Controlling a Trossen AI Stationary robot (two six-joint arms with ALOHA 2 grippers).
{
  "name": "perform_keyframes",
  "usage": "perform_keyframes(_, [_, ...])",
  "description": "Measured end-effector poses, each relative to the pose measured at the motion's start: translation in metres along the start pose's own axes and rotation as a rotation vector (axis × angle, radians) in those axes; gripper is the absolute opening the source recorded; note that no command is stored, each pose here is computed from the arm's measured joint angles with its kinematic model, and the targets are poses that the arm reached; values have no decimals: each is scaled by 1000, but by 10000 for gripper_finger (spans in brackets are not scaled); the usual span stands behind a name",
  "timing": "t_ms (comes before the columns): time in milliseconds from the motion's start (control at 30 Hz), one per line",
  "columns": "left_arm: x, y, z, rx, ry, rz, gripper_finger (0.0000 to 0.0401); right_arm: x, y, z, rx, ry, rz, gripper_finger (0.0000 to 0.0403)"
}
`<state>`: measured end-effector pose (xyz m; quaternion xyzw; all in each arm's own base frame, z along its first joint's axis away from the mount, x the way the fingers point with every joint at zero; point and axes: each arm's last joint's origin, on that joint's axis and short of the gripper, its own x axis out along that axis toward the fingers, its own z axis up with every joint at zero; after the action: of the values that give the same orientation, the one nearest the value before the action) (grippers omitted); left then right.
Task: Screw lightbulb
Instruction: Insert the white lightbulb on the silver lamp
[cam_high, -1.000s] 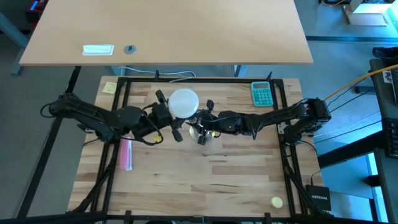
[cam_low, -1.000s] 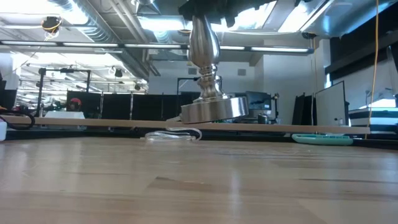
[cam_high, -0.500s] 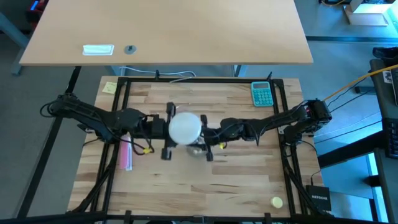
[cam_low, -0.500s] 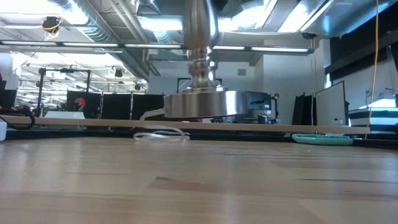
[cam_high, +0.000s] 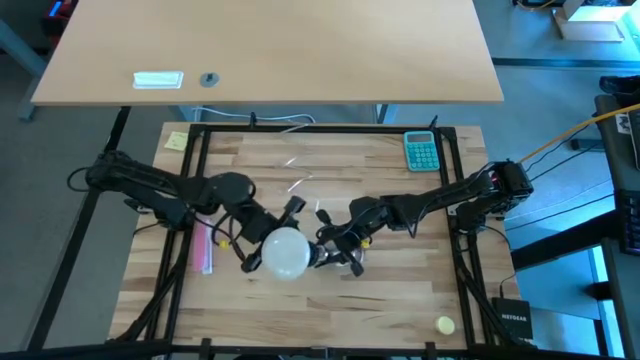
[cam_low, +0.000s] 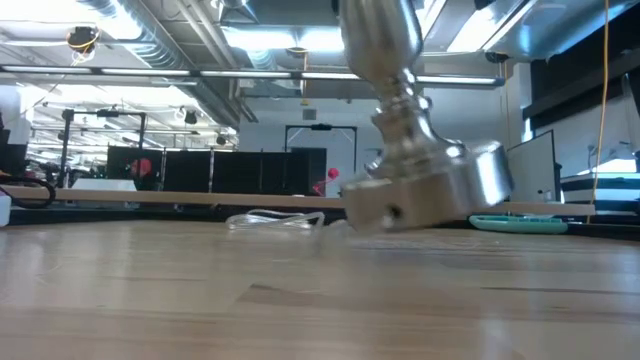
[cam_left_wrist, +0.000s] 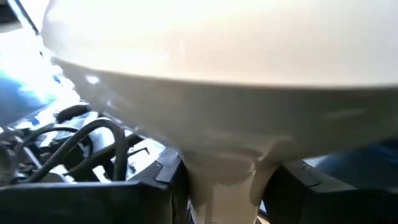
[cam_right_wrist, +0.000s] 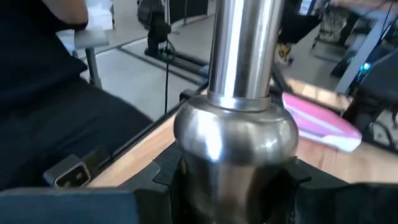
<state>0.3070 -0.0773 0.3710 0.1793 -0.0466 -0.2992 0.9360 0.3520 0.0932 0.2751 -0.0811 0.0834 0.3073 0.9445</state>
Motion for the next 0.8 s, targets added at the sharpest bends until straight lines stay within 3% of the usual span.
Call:
perform_keyframes(267, [-2,7,0,-101,-8,82,136,0,-2,0,-3,4,-57,140])
perform_keyframes(500, [-8,1,0,-197,72,142,267,-2,-7,6,-32,-28,-116,140])
perform_keyframes(700, [-20,-9,10,-204,183,338,300,-4,-11,9,-39,-31,-226,140])
perform_keyframes(800, [-27,-17,18,-216,237,476,301,-7,-15,11,-26,-11,-371,140])
